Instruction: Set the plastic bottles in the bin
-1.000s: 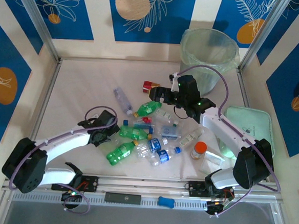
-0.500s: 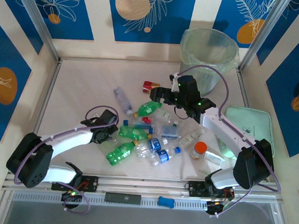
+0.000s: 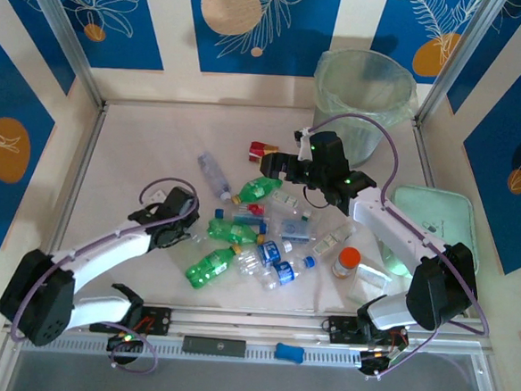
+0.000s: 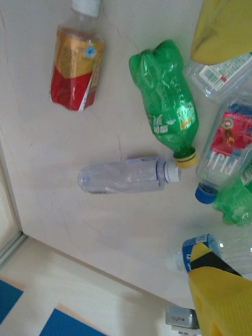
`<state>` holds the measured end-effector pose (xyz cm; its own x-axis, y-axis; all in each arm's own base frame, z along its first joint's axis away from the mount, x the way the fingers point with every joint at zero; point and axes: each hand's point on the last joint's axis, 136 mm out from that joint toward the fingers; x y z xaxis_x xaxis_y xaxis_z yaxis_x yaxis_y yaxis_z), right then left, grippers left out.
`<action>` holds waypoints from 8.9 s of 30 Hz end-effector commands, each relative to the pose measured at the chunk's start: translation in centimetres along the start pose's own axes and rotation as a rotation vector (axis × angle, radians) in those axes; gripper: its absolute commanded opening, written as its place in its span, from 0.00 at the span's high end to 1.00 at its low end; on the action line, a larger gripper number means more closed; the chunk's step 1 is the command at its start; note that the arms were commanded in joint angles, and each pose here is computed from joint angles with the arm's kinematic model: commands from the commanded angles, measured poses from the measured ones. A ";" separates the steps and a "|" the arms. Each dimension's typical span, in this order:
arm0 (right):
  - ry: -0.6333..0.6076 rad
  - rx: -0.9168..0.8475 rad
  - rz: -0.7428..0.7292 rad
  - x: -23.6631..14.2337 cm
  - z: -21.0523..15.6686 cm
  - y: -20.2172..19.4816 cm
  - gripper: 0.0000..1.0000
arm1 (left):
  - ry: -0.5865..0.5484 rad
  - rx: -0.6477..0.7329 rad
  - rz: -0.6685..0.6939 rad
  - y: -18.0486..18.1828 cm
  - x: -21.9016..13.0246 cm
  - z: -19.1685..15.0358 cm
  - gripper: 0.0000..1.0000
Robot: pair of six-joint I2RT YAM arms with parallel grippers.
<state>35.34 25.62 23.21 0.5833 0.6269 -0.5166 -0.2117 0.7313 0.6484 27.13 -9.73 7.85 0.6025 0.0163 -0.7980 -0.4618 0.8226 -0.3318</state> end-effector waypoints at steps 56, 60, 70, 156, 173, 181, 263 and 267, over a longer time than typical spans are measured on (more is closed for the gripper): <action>0.471 -0.053 0.465 9.1 -14.4 12.0 0.27 | -0.073 -0.031 -0.599 -11.1 -5.6 6.5 0.49; 0.465 -0.046 0.462 9.2 -14.1 11.8 0.35 | -0.073 -0.040 -0.620 -11.4 -5.8 6.6 0.49; 0.398 -0.037 0.419 8.7 -11.2 10.2 0.43 | -0.107 0.012 -0.567 -10.2 -5.9 7.4 0.00; -0.077 -0.012 -0.341 -9.6 11.1 -3.8 0.09 | 0.067 0.457 -0.645 -15.2 -3.5 2.0 0.00; 0.221 0.361 -0.736 -8.4 -11.5 -8.4 0.06 | 0.074 0.458 -0.599 -13.4 -2.0 1.0 0.00; 0.235 0.463 -0.950 -10.0 -17.1 -11.2 0.02 | 0.062 0.466 -0.588 -13.3 -1.7 1.5 0.00; -0.004 0.867 -0.760 -5.3 -10.6 -22.0 0.02 | 0.031 0.455 -0.557 -11.9 -2.9 2.4 0.00; -0.011 0.870 -0.765 -4.7 -10.5 -22.7 0.04 | 0.028 0.456 -0.557 -11.9 -3.0 2.5 0.00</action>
<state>28.29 9.04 4.97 0.3162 0.0990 -0.9435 0.8104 0.4888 0.3229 32.48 -18.84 15.09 0.6340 -0.5015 -0.5886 0.2389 0.8510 -0.4677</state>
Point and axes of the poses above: each hand's point on the last joint's axis, 136 mm out from that joint toward the fingers, its own x axis out along the fingers, its own y axis along the line the jaws close on, z = x × y, and after that the axes turned 11 degrees about x, right-handed
